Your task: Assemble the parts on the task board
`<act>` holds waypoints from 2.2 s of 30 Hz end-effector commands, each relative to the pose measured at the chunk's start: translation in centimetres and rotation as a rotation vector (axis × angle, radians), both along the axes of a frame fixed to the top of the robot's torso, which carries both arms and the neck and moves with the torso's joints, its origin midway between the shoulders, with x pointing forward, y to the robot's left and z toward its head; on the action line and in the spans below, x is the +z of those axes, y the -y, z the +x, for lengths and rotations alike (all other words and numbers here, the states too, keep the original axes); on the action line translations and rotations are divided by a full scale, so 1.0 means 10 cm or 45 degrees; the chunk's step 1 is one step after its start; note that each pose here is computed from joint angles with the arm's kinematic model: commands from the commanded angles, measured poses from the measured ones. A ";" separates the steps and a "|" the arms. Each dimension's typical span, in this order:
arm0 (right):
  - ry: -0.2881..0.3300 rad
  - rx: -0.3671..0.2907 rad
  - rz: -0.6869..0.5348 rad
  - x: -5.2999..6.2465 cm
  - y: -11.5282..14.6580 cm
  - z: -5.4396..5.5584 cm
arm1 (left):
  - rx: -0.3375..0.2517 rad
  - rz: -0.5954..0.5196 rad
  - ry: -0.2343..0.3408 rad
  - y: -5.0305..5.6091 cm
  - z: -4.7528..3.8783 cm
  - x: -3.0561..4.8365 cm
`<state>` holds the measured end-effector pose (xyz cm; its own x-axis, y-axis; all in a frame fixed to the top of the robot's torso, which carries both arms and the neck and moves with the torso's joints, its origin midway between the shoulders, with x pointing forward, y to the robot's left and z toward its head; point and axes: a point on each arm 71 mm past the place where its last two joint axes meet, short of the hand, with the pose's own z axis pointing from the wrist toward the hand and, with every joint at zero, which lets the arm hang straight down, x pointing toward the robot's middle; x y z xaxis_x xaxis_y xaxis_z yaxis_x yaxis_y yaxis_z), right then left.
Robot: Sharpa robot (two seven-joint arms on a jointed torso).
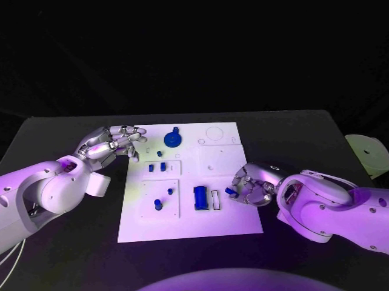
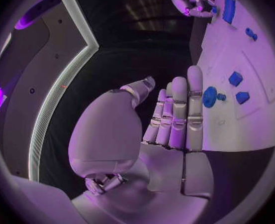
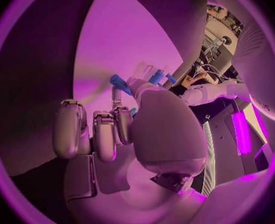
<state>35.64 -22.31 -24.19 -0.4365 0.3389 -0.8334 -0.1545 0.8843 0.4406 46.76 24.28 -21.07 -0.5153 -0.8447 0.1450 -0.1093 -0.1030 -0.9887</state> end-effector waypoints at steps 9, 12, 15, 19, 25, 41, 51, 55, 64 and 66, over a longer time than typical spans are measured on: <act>-0.113 -0.033 0.132 -0.05 -0.12 0.02 | -0.037 -0.022 0.006 0.04 -0.017 0.014; -0.122 -0.026 0.133 -0.07 -0.15 0.04 | -0.039 -0.023 0.007 0.04 -0.018 0.015; -0.135 -0.018 0.134 -0.08 -0.19 0.05 | -0.040 -0.024 0.007 0.04 -0.018 0.016; -0.158 -0.003 0.133 -0.11 -0.24 0.05 | -0.041 -0.024 0.007 0.04 -0.020 0.017; -0.178 0.019 0.132 -0.13 -0.28 0.03 | -0.041 -0.024 0.006 0.04 -0.020 0.017; -0.198 0.036 0.126 -0.14 -0.30 0.00 | -0.038 -0.022 0.006 0.03 -0.019 0.016; -0.185 0.041 0.119 -0.15 -0.31 0.02 | -0.037 -0.021 0.005 0.03 -0.018 0.015; -0.183 0.044 0.120 -0.15 -0.31 0.02 | -0.036 -0.020 0.005 0.03 -0.018 0.014; -0.176 0.042 0.111 -0.15 -0.30 0.03 | -0.034 -0.019 0.004 0.02 -0.018 0.014; -0.175 0.043 0.110 -0.15 -0.30 0.03 | -0.036 -0.019 0.003 0.02 -0.018 0.014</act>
